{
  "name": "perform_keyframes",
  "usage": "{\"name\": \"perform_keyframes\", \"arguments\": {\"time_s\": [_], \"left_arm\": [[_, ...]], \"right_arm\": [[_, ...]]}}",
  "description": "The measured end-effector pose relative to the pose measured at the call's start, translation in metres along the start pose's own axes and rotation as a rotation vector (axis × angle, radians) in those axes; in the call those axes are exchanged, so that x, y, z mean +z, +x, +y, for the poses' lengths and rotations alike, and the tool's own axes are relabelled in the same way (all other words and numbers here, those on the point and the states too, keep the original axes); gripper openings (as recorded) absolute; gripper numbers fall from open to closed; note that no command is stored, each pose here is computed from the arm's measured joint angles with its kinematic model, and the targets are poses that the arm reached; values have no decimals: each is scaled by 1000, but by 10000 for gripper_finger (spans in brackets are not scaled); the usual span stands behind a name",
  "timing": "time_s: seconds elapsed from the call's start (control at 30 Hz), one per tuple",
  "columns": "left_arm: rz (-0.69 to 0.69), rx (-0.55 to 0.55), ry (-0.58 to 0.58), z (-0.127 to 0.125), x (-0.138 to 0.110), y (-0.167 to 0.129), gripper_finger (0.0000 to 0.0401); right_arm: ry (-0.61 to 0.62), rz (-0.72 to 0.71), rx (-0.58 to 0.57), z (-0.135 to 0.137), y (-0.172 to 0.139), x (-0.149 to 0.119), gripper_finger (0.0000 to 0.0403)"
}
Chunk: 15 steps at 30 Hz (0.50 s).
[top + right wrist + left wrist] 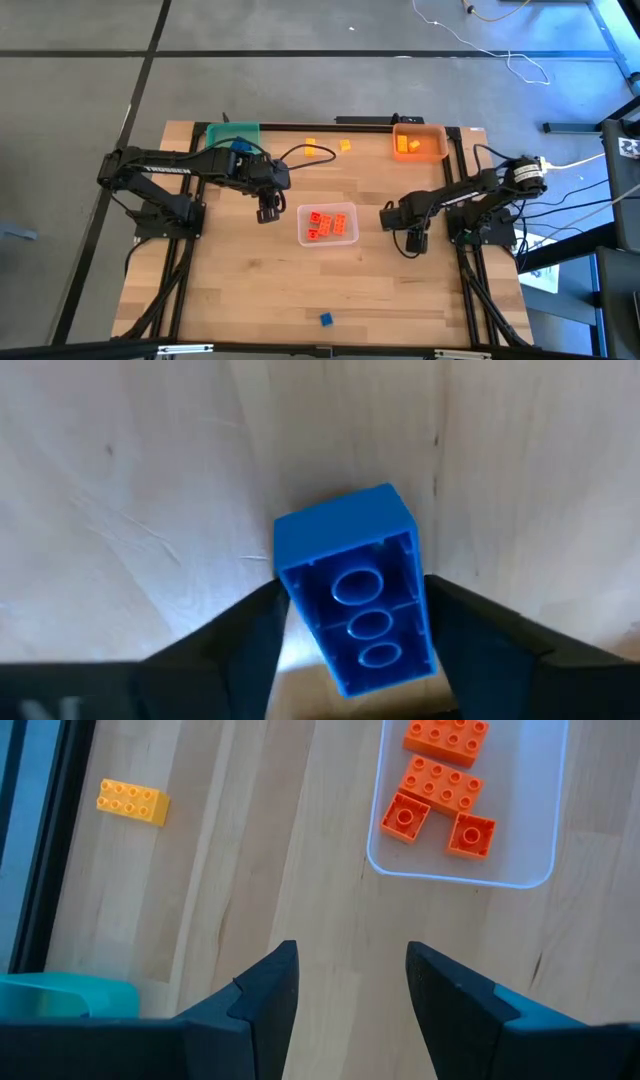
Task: Sort & place blocks by color
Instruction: Put the top blue game piece into the blue bin
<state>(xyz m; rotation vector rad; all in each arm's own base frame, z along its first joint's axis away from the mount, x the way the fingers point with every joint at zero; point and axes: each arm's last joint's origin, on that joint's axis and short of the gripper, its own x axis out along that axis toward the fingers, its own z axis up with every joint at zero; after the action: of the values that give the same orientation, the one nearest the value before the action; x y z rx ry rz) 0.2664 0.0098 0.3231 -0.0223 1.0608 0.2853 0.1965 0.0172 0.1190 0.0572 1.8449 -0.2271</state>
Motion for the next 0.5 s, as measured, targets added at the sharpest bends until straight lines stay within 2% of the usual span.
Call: {"name": "perform_keyframes", "arguments": {"time_s": [0.17, 0.27, 0.37, 0.5], "left_arm": [[0, 0, 0, 0, 0, 0, 177], [0, 0, 0, 0, 0, 0, 177], [0, 0, -1, 0, 0, 0, 177], [-3, -1, -20, 0, 0, 0, 177]], "right_arm": [[-2, -23, 12, 1, -6, 3, 138], [-23, -59, 2, 2, -14, 10, 138], [-12, -196, -6, 4, -28, 26, 138], [-25, -259, -42, 4, -44, 35, 138]]}}
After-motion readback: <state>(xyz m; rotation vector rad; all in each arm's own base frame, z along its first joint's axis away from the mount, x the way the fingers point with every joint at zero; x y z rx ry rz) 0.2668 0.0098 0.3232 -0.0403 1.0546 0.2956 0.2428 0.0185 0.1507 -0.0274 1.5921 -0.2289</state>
